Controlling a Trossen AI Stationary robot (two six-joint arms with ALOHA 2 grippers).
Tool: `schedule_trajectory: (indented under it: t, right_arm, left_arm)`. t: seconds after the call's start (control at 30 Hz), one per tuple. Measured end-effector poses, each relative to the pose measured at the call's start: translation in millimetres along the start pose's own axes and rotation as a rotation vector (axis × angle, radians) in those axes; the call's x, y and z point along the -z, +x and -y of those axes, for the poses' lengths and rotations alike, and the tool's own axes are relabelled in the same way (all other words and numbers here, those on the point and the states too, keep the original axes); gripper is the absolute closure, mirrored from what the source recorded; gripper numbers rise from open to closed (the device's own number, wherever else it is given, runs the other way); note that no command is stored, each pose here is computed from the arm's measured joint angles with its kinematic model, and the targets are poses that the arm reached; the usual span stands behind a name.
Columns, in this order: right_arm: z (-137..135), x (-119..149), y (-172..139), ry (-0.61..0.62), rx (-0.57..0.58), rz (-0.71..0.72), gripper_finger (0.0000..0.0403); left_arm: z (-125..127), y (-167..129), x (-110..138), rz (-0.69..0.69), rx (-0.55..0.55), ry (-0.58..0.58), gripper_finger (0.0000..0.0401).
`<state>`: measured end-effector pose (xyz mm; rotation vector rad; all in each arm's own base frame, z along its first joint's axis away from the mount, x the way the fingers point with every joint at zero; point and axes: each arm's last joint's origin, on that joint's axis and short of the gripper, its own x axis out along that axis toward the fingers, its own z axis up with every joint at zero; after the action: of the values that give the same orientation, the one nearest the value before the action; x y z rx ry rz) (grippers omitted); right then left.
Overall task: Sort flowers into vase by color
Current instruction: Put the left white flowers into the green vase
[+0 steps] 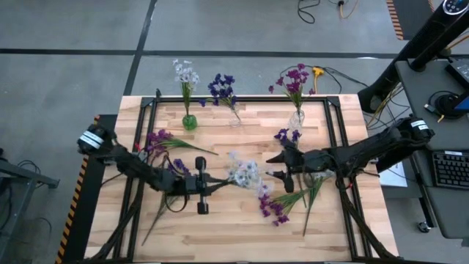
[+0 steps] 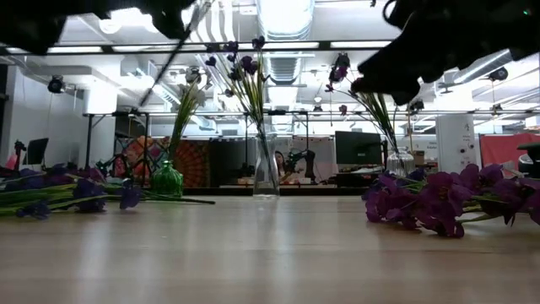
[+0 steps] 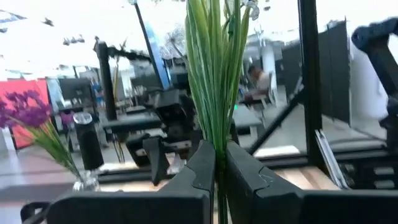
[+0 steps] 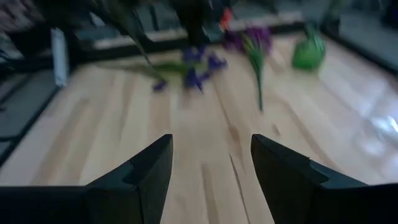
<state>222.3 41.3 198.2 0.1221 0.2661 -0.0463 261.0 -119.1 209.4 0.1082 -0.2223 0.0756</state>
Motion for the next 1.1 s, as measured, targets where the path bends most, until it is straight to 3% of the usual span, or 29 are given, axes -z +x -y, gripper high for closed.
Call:
schedule_trajectory:
  t: [0.17, 0.43, 0.57, 0.77, 1.1]
  right_arm:
    - [-3, -1, -3, -0.033, -0.032, 0.082, 0.0193]
    - [-16, -5, 15, -0.1, -0.067, 0.138, 0.0193]
    - [-23, -6, 30, -0.133, -0.076, 0.179, 0.0193]
    - [-34, -7, 51, -0.155, -0.208, 0.27, 0.0193]
    - [-43, -16, 94, -0.152, -0.168, 0.284, 0.0193]
  left_arm:
    - [1, 13, 14, 0.108, -0.043, 0.035, 0.04]
    - [5, 45, 37, 0.095, -0.064, 0.064, 0.04]
    - [5, 54, 36, 0.121, -0.058, 0.063, 0.04]
    - [1, 54, 37, 0.118, -0.061, 0.068, 0.04]
    - [0, 55, 36, 0.124, -0.054, 0.064, 0.0399]
